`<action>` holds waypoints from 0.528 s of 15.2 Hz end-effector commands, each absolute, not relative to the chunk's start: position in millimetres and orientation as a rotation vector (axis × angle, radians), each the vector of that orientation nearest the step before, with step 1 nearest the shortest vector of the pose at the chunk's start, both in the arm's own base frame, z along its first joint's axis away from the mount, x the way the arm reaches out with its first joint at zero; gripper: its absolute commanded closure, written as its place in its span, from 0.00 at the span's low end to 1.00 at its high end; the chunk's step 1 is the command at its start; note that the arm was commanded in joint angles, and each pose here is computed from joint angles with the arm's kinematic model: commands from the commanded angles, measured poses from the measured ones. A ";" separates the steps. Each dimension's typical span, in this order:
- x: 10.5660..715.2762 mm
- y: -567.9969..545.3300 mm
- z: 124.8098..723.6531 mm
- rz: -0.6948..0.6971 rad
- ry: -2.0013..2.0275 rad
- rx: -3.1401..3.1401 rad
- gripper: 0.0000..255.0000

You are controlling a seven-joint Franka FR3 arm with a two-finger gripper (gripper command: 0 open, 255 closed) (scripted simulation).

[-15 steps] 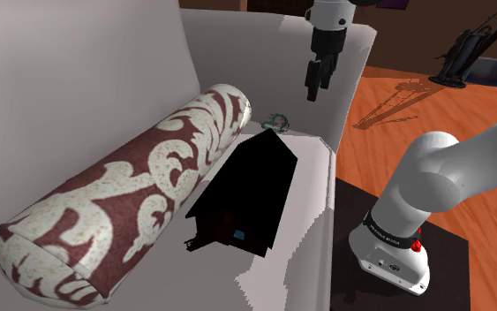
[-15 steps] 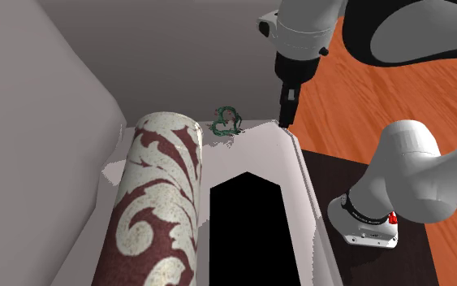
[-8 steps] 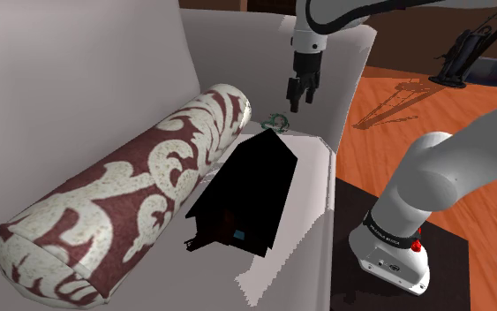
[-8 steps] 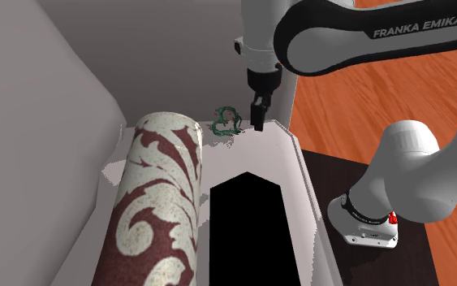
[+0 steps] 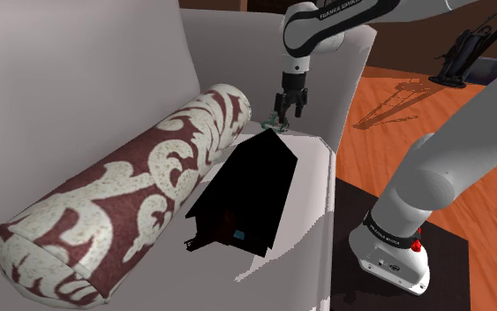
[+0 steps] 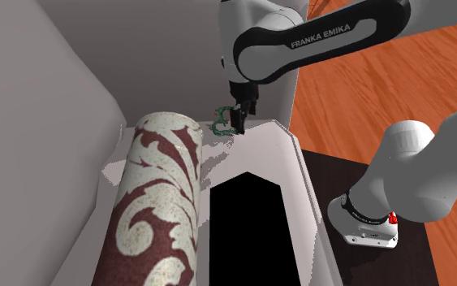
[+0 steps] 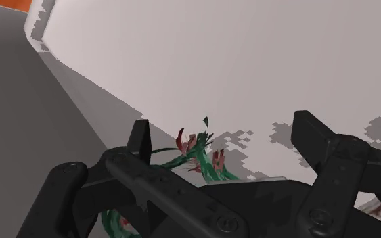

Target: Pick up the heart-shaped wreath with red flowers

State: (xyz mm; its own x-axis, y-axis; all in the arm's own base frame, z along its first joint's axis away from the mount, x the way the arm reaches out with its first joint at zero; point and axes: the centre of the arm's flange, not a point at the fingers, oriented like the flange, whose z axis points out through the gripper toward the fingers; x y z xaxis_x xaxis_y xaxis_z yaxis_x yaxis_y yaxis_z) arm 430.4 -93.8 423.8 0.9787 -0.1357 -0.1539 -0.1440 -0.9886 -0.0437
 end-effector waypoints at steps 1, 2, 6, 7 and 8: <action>434.8 -97.9 407.7 0.240 0.234 -3.061 0.00; 434.8 -97.9 402.4 0.240 0.234 -3.061 0.00; 434.8 -97.9 381.3 0.240 0.234 -3.061 0.00; 434.8 -97.9 373.0 0.240 0.234 -3.061 0.00; 434.8 -97.9 373.0 0.240 0.234 -3.061 0.00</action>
